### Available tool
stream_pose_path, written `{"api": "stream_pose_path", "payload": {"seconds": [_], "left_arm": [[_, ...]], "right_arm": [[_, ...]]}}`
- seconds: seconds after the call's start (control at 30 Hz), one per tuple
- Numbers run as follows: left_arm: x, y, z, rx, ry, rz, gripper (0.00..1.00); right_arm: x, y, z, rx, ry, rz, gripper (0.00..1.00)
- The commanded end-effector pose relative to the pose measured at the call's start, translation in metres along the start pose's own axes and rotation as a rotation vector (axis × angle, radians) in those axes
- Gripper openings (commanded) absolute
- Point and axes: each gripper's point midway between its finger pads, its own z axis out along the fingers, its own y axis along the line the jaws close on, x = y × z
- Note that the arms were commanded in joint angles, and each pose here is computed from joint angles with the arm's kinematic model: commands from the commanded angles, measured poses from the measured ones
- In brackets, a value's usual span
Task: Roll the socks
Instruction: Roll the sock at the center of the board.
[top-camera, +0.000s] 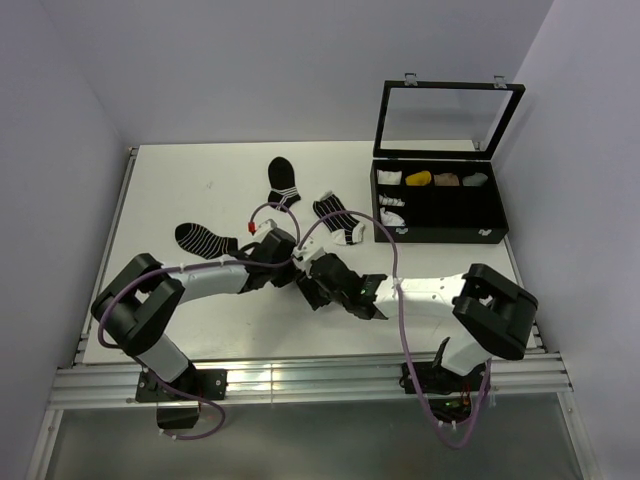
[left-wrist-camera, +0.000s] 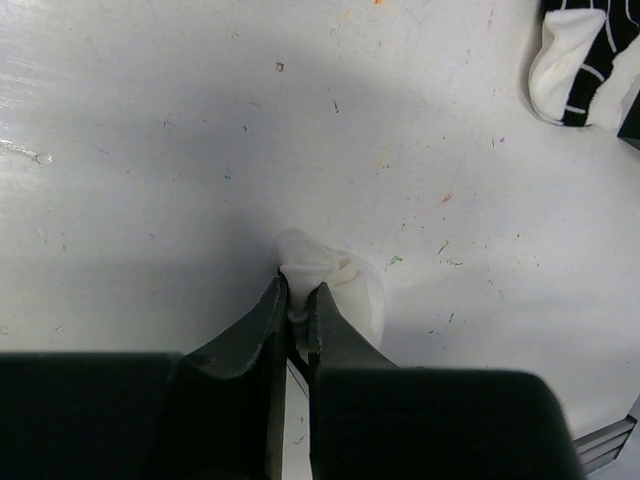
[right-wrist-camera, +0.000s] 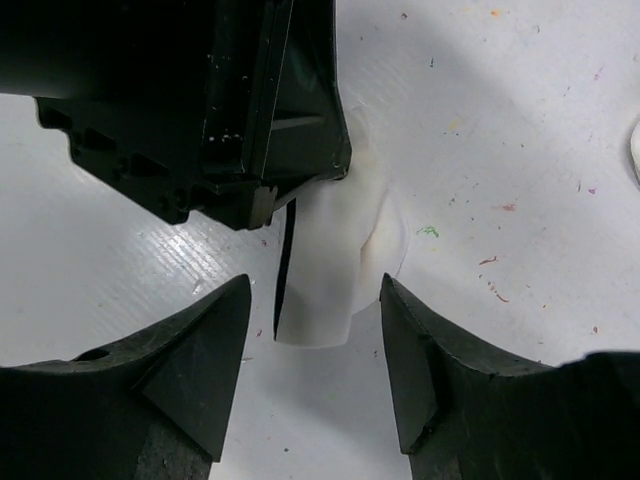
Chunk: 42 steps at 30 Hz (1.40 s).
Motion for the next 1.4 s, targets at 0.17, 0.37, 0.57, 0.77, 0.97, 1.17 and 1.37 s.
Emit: {"api": "stream_pose_path", "payload": {"seconds": [0.17, 0.37, 0.57, 0.77, 0.97, 1.17, 1.37], "left_arm": [[0.014, 0.015, 0.004, -0.077, 0.065, 0.064, 0.00], [0.017, 0.014, 0.005, -0.088, 0.089, 0.066, 0.00], [0.022, 0.013, 0.004, -0.084, 0.116, 0.068, 0.01], [0.022, 0.011, 0.002, -0.079, 0.126, 0.074, 0.00], [0.021, 0.013, 0.000, -0.085, 0.125, 0.079, 0.01], [0.018, 0.012, -0.004, -0.078, 0.109, 0.073, 0.07], [0.013, 0.013, -0.009, -0.081, 0.079, 0.058, 0.27]], "right_arm": [[-0.016, 0.003, 0.015, 0.067, -0.028, -0.099, 0.65], [-0.003, 0.011, 0.026, 0.069, 0.002, -0.142, 0.66], [0.009, 0.015, 0.036, 0.074, 0.036, -0.169, 0.66], [0.027, 0.012, 0.048, 0.100, 0.114, -0.181, 0.57], [0.047, 0.011, 0.049, 0.117, 0.214, -0.145, 0.49], [0.069, 0.008, 0.037, 0.132, 0.316, -0.104, 0.16], [0.089, 0.009, 0.028, 0.115, 0.379, -0.063, 0.00]]}}
